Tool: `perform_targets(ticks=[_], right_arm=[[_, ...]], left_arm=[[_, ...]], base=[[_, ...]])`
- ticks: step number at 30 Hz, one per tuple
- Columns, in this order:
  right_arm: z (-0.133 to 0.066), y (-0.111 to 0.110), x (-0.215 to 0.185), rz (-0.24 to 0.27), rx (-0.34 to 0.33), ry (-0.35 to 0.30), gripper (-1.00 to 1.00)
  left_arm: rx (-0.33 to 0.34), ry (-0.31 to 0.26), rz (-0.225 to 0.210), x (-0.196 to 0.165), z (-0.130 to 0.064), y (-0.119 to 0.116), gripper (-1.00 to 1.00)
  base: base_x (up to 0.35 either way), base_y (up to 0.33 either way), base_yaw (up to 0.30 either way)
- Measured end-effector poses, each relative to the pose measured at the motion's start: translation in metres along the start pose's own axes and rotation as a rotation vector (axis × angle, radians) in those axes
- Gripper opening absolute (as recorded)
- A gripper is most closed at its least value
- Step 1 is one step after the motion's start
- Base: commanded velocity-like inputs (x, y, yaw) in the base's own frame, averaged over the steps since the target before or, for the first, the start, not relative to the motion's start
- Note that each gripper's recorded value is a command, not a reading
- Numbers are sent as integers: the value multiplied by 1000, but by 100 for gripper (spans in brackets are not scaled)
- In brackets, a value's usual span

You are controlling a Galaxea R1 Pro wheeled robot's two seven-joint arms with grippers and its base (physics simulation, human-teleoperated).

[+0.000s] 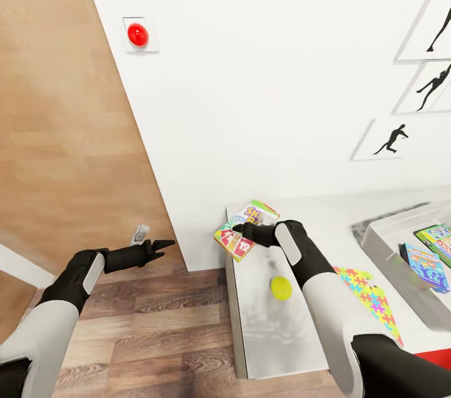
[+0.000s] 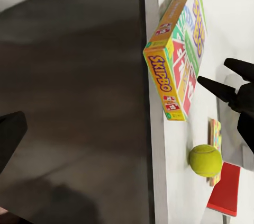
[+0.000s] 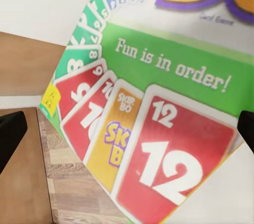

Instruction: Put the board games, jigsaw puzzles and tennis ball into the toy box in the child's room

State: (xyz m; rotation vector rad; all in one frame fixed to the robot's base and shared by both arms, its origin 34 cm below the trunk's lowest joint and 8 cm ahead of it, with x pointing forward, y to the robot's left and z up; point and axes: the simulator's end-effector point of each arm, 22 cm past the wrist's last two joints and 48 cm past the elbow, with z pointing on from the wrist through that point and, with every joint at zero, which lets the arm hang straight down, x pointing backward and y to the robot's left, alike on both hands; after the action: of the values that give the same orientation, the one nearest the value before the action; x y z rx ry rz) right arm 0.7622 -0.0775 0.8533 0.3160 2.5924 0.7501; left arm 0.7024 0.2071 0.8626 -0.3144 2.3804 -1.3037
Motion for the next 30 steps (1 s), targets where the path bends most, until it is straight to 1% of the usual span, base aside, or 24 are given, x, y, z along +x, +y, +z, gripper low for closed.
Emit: perform_targets(ticks=[3,8,19,24,30], right_arm=[[0,1,1,0,-1,1,100],[2,10,2,-2,-15,3,100],[-14,27,-20,-29,-44,-46,100],[-31,42,-41,-55,-68,-100,100],[-68,70,-73,-106,-114,-181,100]], left_arm=[[1,0,0,0,0,0,100],[-1,0,1,0,0,0,100],[-1,-2,5,-2,-2,-1,100],[1,-5,8,-3,-3,-4,100],[5,-9,14,-5,-4,-8,100]], base=[[0,0,0],[0,0,-3],[0,0,-61],[0,0,-126],[0,0,-147]])
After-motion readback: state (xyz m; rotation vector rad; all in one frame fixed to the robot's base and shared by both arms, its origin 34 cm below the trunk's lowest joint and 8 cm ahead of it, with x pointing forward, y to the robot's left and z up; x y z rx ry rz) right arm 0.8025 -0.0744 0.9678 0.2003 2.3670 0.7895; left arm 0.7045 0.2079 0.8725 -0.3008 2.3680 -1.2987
